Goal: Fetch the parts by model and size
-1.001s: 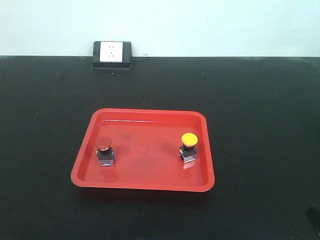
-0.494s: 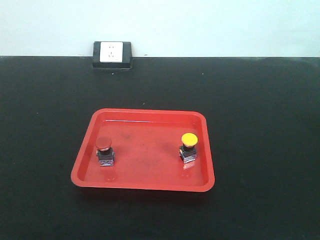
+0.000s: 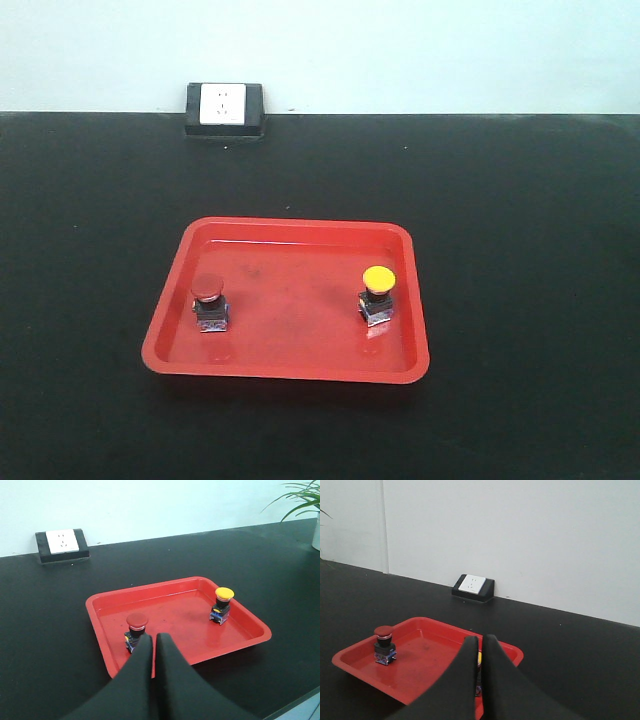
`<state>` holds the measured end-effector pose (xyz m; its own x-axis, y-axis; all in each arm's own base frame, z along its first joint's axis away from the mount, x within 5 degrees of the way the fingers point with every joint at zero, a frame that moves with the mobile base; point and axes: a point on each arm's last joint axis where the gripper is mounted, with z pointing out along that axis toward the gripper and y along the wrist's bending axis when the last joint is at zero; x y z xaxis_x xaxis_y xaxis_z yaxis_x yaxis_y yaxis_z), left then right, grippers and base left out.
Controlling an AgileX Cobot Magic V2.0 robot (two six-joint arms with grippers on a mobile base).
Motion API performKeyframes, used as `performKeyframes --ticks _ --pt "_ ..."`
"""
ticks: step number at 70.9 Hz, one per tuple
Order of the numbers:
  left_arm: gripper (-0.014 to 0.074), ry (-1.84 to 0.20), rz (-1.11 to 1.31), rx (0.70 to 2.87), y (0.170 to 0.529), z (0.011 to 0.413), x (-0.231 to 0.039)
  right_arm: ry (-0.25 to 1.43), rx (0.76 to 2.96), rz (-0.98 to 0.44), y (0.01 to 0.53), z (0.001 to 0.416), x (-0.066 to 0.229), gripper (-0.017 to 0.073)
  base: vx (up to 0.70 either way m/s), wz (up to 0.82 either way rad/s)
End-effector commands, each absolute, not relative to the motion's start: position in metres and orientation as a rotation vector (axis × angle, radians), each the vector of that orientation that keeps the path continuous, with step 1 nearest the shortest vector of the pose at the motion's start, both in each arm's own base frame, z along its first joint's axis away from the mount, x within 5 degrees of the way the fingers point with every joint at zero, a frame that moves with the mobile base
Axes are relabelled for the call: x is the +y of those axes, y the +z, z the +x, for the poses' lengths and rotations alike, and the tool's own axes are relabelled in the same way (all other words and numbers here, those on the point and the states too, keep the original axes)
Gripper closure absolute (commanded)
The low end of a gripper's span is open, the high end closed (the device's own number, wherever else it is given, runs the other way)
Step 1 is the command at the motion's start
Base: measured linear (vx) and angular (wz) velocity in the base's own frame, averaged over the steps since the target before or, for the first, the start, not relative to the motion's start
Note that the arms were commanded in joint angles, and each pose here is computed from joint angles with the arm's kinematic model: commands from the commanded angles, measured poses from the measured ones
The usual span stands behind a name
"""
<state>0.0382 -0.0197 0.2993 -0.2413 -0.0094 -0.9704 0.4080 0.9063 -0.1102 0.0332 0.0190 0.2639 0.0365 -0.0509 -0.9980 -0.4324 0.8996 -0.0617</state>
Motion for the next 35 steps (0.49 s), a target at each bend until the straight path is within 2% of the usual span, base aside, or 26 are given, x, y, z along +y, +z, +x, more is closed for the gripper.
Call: performKeyframes --ticks 1,13,35 --pt "0.0601 -0.428 0.287 1.703 0.312 0.040 -0.021 0.296 1.436 -0.366 0.278 0.034 0.018 0.0569 0.00 0.00" --pt "0.0601 -0.376 0.259 1.745 0.291 0.045 -0.020 0.296 1.436 -0.367 0.278 0.034 0.018 0.0569 0.00 0.00" --pt "0.0601 -0.112 0.041 1.577 0.232 0.051 -0.005 0.297 1.436 -0.367 0.278 0.034 0.018 0.0569 0.00 0.00"
